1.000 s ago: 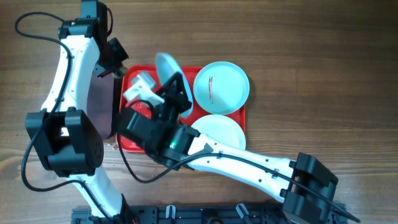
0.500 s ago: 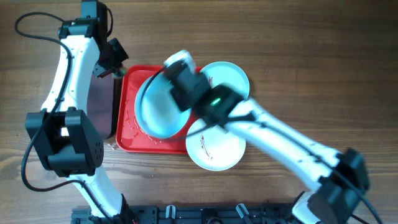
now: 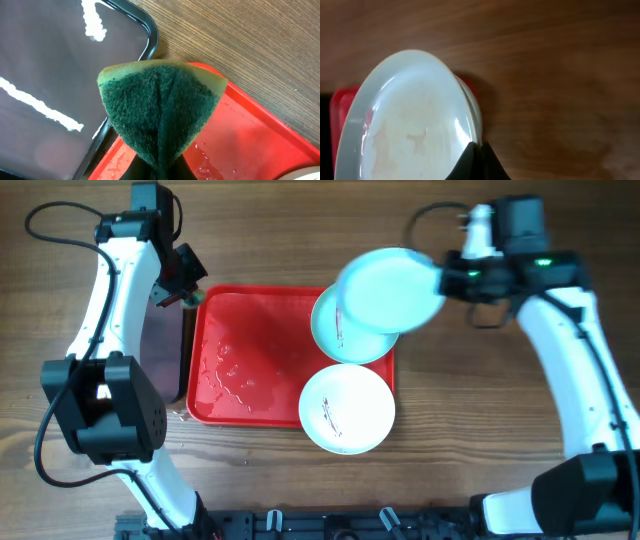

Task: Clean dirty plates on tray and stack at the side
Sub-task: 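Lower the plate onto the table right of the tray and release, then move right gripper to the plain white plate and pinch its rim, then bring the sponge in the left gripper down onto the white plate, then scrub the white plate with the sponge in the left gripper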

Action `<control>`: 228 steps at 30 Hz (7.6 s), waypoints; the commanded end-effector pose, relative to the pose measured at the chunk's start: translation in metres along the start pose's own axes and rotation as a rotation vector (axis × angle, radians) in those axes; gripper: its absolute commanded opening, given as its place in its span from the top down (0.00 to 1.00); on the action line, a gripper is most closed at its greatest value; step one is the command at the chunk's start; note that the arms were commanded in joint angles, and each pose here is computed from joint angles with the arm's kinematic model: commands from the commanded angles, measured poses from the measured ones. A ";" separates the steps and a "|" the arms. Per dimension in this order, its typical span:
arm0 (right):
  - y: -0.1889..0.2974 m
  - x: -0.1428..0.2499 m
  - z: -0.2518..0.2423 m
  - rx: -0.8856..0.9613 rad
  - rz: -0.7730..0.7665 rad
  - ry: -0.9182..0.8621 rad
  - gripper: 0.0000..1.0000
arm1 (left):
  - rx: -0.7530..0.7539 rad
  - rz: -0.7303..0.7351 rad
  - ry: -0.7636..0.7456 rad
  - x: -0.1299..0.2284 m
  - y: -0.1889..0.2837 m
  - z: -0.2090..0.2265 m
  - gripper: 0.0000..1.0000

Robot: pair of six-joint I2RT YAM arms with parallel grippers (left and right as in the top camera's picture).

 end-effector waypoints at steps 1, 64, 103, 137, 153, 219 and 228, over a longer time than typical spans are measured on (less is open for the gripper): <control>0.010 0.012 -0.059 0.098 0.002 -0.162 0.96 | 0.008 -0.002 0.011 0.000 0.003 0.002 0.96; -0.086 0.198 0.048 -0.076 0.463 0.134 0.69 | 0.003 0.003 0.011 0.001 0.003 0.002 0.96; -0.097 0.128 0.179 -0.239 0.089 0.170 0.96 | 0.000 0.007 0.010 0.001 0.003 0.003 0.96; -0.164 0.152 0.181 -0.045 0.352 0.179 0.68 | 0.002 0.004 0.011 0.001 0.003 0.003 0.96; -0.181 0.150 0.227 -0.075 0.250 0.082 0.96 | 0.004 0.020 0.012 0.004 0.003 0.002 0.96; -0.212 0.135 0.216 -0.169 0.271 0.110 0.96 | 0.001 0.296 -0.438 0.136 -0.115 0.024 0.96; -0.212 0.135 0.219 -0.190 0.269 0.128 0.96 | 0.484 0.582 -0.716 0.176 -0.093 0.001 0.96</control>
Point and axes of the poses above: each gripper's point midway between its finger pads, its own y axis back along the fingers, its own z axis along the line the jaws close on, x = y × z, the point moved 7 cm from there along y, back along the fingers, and after that the axes turned 12 degrees about y, right-handed, at the moved point
